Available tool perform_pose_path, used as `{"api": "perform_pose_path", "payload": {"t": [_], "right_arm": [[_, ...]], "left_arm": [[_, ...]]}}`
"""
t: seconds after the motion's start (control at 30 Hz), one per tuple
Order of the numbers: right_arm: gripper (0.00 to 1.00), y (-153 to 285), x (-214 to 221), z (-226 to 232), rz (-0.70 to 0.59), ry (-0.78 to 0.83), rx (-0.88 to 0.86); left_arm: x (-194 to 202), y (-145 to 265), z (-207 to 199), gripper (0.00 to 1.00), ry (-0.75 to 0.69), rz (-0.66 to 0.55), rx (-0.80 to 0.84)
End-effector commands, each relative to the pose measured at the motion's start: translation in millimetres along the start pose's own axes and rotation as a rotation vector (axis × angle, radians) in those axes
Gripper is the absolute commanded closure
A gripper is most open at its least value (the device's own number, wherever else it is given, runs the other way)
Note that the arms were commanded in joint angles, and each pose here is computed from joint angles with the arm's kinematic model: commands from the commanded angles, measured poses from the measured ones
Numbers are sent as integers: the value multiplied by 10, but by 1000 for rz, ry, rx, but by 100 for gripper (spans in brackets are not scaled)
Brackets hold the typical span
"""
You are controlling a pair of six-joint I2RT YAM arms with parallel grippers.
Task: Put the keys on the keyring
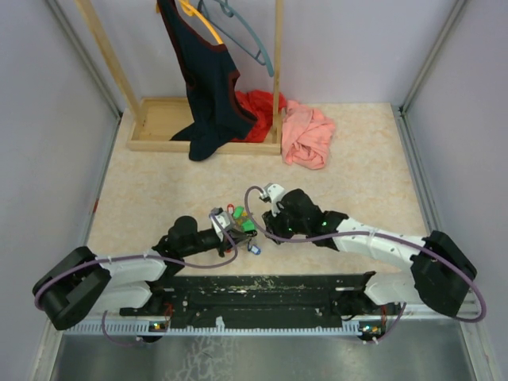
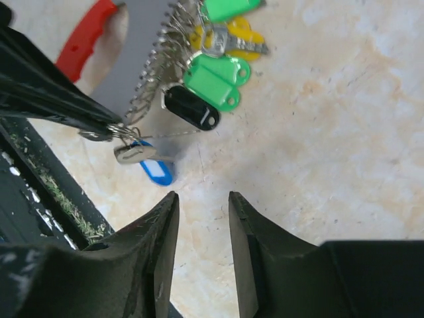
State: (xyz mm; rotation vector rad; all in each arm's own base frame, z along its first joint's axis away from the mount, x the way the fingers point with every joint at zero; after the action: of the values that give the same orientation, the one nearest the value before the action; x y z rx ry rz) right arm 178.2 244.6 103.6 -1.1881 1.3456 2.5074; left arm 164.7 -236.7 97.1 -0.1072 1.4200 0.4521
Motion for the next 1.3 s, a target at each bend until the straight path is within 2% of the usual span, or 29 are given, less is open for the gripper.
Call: {"api": "perform_pose_path", "payload": {"t": [0.0,0.07,0.17,0.3,0.5,0.7,1.07,1.27], "right_arm": [[61,162,-320,173,-199,154,-130],[59,205,-334,291,-226,232,-227],[54,222,-349,324,-284,318,-270],[50,202,-362,368,-319,336,-310],[48,74,-271,381,-336,335,-358],[49,-52,-245,360,-305,345,-374],[57,19,-271,423,-304,314,-555],[62,-42,-226,436,-237,311,-598]], "left_arm": [[-104,-22,6,99,-41,-31,17],[-103,-21,8,99,-44,-26,18],[-133,-14,17,99,-47,-35,14],[-180,-2,36,99,-53,-51,0],[-230,18,-9,99,-58,-93,19],[-241,34,-51,99,-74,-110,47],[-271,73,-110,99,-114,-141,84],[-290,81,-113,99,-119,-153,83]]}}
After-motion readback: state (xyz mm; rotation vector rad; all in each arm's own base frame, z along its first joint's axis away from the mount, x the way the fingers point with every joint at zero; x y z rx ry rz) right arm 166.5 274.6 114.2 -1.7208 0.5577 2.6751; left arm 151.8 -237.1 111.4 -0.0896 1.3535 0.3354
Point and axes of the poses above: each gripper's point midway between its finger pads, its own y axis back along the fingers, its own z axis along the line the jaws close on, x = y × z, the point moved 4 cm from there along y, back along the fingers, and after that the axes turned 12 degrees about -y, right-handed, at the moved point
